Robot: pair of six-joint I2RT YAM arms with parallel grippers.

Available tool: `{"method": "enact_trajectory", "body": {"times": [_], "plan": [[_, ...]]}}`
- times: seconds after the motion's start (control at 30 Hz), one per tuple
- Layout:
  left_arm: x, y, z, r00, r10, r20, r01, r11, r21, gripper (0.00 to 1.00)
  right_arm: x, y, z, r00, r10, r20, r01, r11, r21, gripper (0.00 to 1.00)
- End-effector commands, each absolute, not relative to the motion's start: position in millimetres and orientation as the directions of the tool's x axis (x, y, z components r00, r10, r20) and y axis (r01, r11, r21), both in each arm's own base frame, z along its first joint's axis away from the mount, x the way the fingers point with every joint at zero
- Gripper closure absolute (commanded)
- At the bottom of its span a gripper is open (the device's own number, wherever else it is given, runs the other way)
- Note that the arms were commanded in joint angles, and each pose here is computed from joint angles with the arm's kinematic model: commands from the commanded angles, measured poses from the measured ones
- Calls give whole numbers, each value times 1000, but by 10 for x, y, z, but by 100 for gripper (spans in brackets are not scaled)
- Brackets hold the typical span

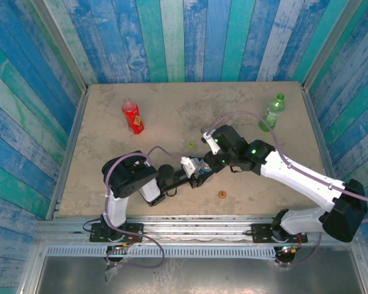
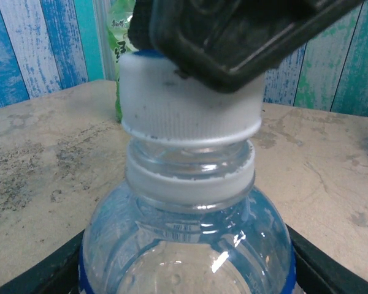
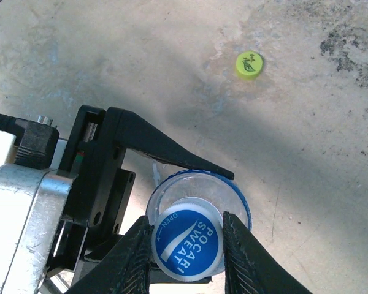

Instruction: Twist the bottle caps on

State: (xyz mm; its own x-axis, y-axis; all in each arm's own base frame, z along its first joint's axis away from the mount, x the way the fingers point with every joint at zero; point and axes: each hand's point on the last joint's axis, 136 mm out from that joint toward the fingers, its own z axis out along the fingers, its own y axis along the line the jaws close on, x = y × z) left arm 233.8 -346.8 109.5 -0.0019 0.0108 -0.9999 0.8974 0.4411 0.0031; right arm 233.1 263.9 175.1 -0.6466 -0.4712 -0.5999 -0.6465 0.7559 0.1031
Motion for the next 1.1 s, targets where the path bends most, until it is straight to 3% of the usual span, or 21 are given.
{"method": "enact_trajectory", "body": {"times": [0.0,0.63,1.07], "plan": [[2327,-3477,1128,6,12,-1000,899,437,10,42,2228,2644,1706,-641,-525,-560,-675,733,86,69],[2327,-3498,1126,-2,9,-1000,903,430,2,43,2156,2581,1393,-678,-592,-435,-671,741,37,69],[2316,-3497,1110,-3,16,-1000,905,426,4,43,2268,2652,1684,-638,-532,-557,-662,748,44,64]]}}
